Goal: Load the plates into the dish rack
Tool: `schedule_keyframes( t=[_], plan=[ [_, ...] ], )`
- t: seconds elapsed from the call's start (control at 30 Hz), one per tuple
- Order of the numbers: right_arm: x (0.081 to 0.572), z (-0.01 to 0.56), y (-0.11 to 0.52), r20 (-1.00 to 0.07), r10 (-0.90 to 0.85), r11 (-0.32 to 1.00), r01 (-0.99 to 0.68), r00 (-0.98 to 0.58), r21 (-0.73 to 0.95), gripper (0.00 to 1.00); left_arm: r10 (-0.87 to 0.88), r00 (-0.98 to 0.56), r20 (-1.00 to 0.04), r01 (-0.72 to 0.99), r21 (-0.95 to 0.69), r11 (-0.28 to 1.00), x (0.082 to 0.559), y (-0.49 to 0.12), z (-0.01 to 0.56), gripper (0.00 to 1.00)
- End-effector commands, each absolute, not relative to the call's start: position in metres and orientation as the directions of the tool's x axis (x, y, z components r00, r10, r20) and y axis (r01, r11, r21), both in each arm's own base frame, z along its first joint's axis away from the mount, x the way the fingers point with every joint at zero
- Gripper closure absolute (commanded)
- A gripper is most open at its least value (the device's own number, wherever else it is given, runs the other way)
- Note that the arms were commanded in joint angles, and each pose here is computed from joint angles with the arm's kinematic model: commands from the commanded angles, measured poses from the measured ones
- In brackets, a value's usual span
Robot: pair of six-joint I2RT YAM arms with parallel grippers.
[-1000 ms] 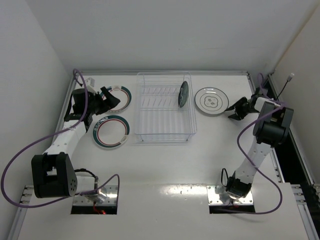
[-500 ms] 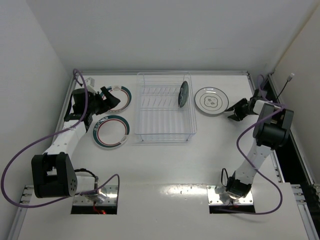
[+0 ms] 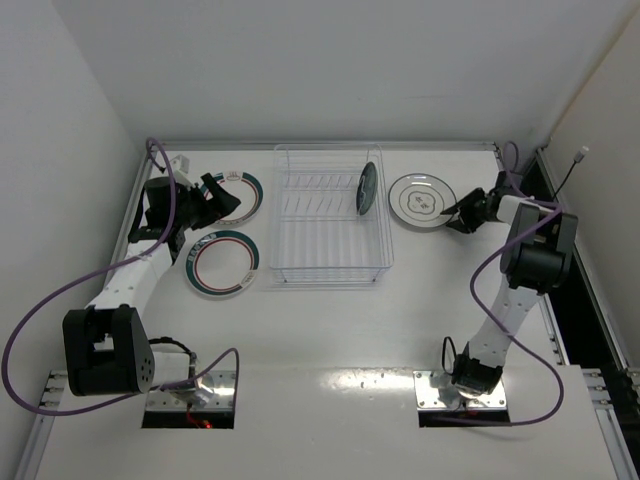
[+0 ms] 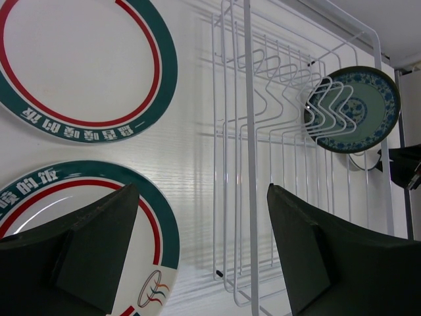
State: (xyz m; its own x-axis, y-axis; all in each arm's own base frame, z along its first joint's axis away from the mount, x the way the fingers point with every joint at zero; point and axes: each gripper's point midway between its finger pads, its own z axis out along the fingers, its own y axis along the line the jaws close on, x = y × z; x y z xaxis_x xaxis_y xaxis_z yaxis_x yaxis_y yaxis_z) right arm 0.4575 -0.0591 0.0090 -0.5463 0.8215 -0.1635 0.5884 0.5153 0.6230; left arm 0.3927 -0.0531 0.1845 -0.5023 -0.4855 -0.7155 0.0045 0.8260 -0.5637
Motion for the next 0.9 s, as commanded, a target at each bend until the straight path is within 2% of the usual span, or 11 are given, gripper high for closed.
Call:
schedule_keyframes(
  t=[0.0,0.13,0.23,0.27,0.33,0.47,0.53,0.6,0.73,0.83,0.87],
  plan=[
    [0.466,0.019,-0.056,-0.188,0.826,0.513,0.569,-0.532,0.643,0.63,-0.471,-0.465,-0.750,0.036,-0.548,0.836,0.402,-0.052,0.203,0.23],
    [0.469,0.009,-0.052,-0.142,0.823,0.499,0.581,-0.549,0.643,0.63,-0.471,-0.465,-0.750,0.036,-0.548,0.836,0.402,-0.052,0.203,0.23],
    [0.472,-0.005,-0.039,-0.106,0.798,0.512,0.577,-0.593,0.636,0.68,-0.470,-0.476,-0.743,0.039,-0.551,0.833,0.402,-0.053,0.199,0.23],
    [0.472,-0.009,-0.039,-0.096,0.799,0.510,0.584,-0.594,0.631,0.83,-0.470,-0.476,-0.743,0.039,-0.551,0.833,0.402,-0.053,0.199,0.23],
    [0.473,-0.017,-0.033,-0.066,0.786,0.513,0.588,-0.615,0.626,0.98,-0.470,-0.476,-0.743,0.039,-0.551,0.833,0.402,-0.053,0.199,0.23],
    [0.469,-0.022,-0.023,-0.038,0.769,0.514,0.581,-0.638,0.631,1.00,-0.470,-0.476,-0.743,0.039,-0.551,0.833,0.402,-0.053,0.199,0.23],
    [0.468,-0.017,-0.028,-0.074,0.770,0.534,0.578,-0.633,0.617,1.00,-0.462,-0.476,-0.748,0.043,-0.545,0.838,0.402,-0.053,0.199,0.23],
    [0.465,0.006,-0.040,-0.158,0.757,0.593,0.564,-0.634,0.575,1.00,-0.462,-0.476,-0.748,0.043,-0.545,0.838,0.402,-0.053,0.199,0.23],
    [0.464,0.084,-0.051,-0.403,0.700,0.711,0.518,-0.590,0.476,1.00,-0.462,-0.476,-0.748,0.043,-0.545,0.838,0.402,-0.053,0.199,0.23],
    [0.456,0.158,-0.062,-0.640,0.585,0.785,0.547,-0.498,0.292,1.00,-0.462,-0.476,-0.748,0.043,-0.545,0.838,0.402,-0.053,0.199,0.23],
    [0.453,0.174,-0.060,-0.679,0.552,0.796,0.550,-0.485,0.254,1.00,-0.462,-0.476,-0.748,0.043,-0.545,0.838,0.402,-0.053,0.199,0.23]
  ],
)
